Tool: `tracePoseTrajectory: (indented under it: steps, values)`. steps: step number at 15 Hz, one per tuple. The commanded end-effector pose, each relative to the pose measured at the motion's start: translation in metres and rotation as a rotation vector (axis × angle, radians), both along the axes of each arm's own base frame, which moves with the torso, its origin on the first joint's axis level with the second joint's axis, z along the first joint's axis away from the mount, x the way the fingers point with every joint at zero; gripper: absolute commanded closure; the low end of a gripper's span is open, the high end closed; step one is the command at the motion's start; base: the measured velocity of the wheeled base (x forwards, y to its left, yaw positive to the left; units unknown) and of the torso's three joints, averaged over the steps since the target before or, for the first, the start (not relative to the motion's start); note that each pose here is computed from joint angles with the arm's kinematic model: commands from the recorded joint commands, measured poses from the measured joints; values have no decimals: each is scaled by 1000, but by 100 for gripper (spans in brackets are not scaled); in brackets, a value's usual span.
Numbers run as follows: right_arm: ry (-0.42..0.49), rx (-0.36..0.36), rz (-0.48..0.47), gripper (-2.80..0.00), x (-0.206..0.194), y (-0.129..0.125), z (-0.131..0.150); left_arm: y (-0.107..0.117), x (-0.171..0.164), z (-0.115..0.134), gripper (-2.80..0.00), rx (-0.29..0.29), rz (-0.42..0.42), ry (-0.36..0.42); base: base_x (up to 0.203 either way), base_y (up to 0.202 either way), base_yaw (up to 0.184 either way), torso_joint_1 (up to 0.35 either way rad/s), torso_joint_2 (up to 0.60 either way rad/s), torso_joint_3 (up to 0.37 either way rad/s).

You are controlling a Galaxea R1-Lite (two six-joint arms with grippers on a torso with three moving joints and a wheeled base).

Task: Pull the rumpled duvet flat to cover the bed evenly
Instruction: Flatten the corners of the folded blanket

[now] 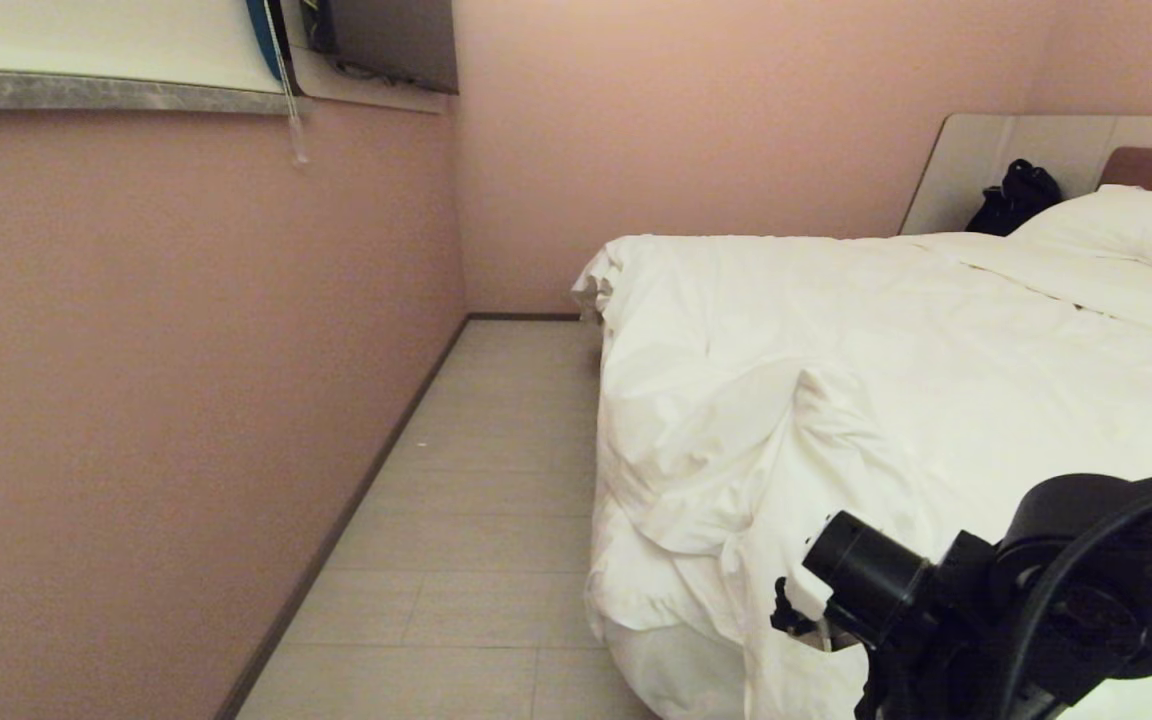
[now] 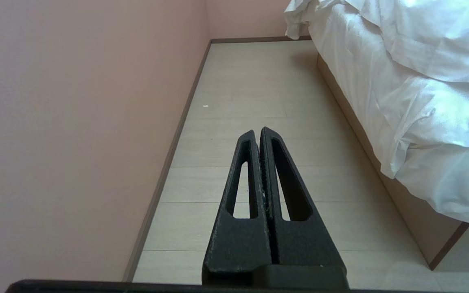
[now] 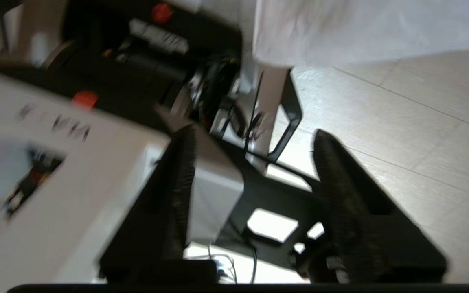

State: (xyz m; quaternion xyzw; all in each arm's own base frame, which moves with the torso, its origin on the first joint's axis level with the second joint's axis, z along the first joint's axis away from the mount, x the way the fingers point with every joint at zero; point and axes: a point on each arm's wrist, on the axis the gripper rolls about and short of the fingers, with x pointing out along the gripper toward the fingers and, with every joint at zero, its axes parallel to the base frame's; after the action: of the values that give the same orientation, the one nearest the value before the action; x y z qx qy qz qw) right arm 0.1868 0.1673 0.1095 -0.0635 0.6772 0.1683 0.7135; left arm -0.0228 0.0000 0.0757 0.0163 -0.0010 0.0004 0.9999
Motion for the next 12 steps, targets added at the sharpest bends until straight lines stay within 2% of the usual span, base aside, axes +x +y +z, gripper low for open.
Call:
tracePoseTrajectory:
  steps: [1, 8, 12]
  values:
    - [-97, -72, -110, -280, 10, 12, -16, 0, 0, 0, 0, 0, 0, -1, 0, 0, 0, 0, 0, 0]
    - [-194, -223, -187, -280, 26, 21, -47, 0, 0, 0, 0, 0, 1, -1, 0, 0, 0, 0, 0, 0]
    - [-224, -270, -213, -280, 30, 29, -58, 0, 0, 0, 0, 0, -1, -1, 0, 0, 0, 0, 0, 0]
